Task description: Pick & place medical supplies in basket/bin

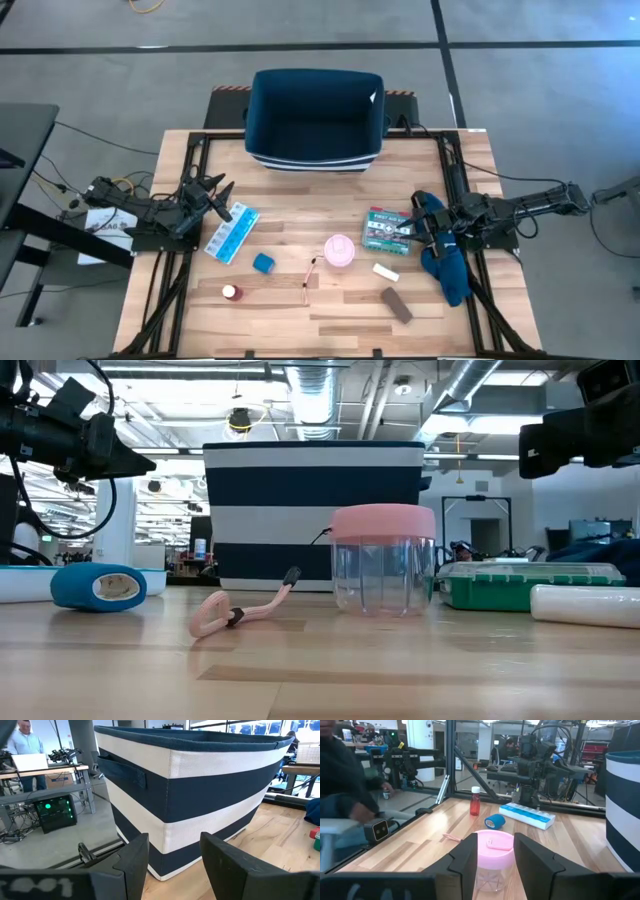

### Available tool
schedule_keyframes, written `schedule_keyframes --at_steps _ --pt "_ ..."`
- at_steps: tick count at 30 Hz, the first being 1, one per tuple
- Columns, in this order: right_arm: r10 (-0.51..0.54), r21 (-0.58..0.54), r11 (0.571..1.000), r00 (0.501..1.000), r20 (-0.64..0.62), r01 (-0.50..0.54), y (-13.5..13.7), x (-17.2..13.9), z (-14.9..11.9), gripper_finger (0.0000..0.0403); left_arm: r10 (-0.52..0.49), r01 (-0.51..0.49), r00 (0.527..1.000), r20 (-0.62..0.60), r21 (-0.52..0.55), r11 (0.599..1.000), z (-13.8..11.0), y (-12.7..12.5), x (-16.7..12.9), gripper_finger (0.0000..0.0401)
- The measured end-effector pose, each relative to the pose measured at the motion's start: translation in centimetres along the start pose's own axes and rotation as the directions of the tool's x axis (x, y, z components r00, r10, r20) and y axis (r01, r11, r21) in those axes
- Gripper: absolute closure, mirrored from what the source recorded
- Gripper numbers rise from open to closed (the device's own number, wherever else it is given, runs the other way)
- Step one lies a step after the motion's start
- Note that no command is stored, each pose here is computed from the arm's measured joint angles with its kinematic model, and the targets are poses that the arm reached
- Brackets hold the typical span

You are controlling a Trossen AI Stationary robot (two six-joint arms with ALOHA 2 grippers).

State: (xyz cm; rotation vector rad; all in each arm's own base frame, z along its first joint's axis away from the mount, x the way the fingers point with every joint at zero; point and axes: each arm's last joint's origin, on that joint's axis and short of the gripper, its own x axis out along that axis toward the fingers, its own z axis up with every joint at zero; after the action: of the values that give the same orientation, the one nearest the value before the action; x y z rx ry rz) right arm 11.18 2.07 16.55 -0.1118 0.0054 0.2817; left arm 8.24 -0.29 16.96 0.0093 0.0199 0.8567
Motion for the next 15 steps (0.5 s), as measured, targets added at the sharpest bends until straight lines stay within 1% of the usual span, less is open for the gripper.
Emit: schedule_keyframes --at_steps 15 --pt "0.0 0.0 1.0 1.0 0.0 0.0 0.0 0.0 0.0 0.0282 0.0 0.0 1.0 0.0 0.0 1.0 0.0 0.0 0.0 0.0232"
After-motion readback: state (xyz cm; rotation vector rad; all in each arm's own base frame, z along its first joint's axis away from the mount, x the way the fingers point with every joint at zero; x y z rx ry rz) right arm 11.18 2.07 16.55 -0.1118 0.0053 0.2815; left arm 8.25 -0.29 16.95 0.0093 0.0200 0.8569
